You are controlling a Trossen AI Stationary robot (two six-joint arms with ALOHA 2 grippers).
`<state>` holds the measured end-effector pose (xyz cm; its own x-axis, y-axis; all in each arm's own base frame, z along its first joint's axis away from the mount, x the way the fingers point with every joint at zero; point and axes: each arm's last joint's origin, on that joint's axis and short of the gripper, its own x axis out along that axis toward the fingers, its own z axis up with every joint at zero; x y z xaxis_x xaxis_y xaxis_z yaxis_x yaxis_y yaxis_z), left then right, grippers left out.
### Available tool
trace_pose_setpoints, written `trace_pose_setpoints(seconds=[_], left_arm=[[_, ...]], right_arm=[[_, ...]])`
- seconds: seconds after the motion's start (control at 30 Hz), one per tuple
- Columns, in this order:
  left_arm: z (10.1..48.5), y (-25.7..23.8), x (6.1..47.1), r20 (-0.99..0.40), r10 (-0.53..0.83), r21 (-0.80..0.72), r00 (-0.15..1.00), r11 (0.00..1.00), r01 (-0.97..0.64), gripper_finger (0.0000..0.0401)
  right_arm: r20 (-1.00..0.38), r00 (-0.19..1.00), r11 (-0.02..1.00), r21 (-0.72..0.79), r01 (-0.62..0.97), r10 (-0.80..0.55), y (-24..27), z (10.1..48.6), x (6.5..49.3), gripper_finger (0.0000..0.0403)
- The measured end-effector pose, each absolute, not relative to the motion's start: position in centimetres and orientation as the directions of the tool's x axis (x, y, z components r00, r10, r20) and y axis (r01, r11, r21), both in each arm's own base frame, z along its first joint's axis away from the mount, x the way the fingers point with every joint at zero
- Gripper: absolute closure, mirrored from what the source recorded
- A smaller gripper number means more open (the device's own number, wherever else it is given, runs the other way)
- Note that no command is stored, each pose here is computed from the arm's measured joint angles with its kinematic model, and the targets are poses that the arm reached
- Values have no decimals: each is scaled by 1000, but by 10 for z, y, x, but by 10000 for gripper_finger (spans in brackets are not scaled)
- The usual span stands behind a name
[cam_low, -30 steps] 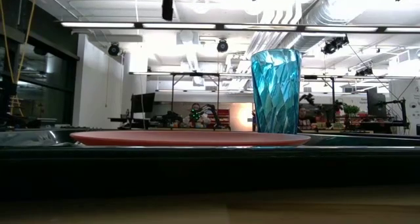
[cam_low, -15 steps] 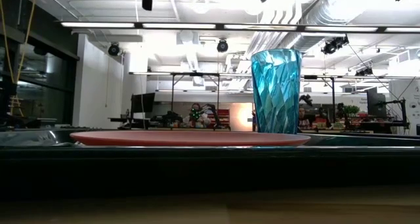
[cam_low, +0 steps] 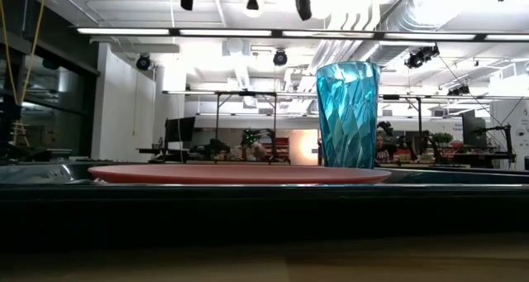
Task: Pick and place plate/cup/fork/spoon on tray
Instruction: Put the black spoon to the left side of the orange fork on the black tray
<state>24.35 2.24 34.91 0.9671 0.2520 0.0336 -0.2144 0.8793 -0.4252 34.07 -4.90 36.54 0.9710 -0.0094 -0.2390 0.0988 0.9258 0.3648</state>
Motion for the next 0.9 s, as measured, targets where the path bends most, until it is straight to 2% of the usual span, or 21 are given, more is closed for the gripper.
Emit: trace_pose_setpoints(seconds=[0.23,0.47,0.73,0.9], left_arm=[[335,26,247,-80,262,-397,962,877,-272,190],[332,37,247,-107,248,-393,963,879,-270,199],[333,40,247,-98,183,-407,978,889,-207,263],[332,39,248,-98,148,-395,984,902,-175,327]], right_arm=[[-262,965,920,375,116,-15,-50,354,351,403],[-259,966,923,372,99,1,-47,349,358,403],[-239,971,931,354,84,3,-47,352,357,403],[-238,971,933,354,60,28,-47,352,357,403]])
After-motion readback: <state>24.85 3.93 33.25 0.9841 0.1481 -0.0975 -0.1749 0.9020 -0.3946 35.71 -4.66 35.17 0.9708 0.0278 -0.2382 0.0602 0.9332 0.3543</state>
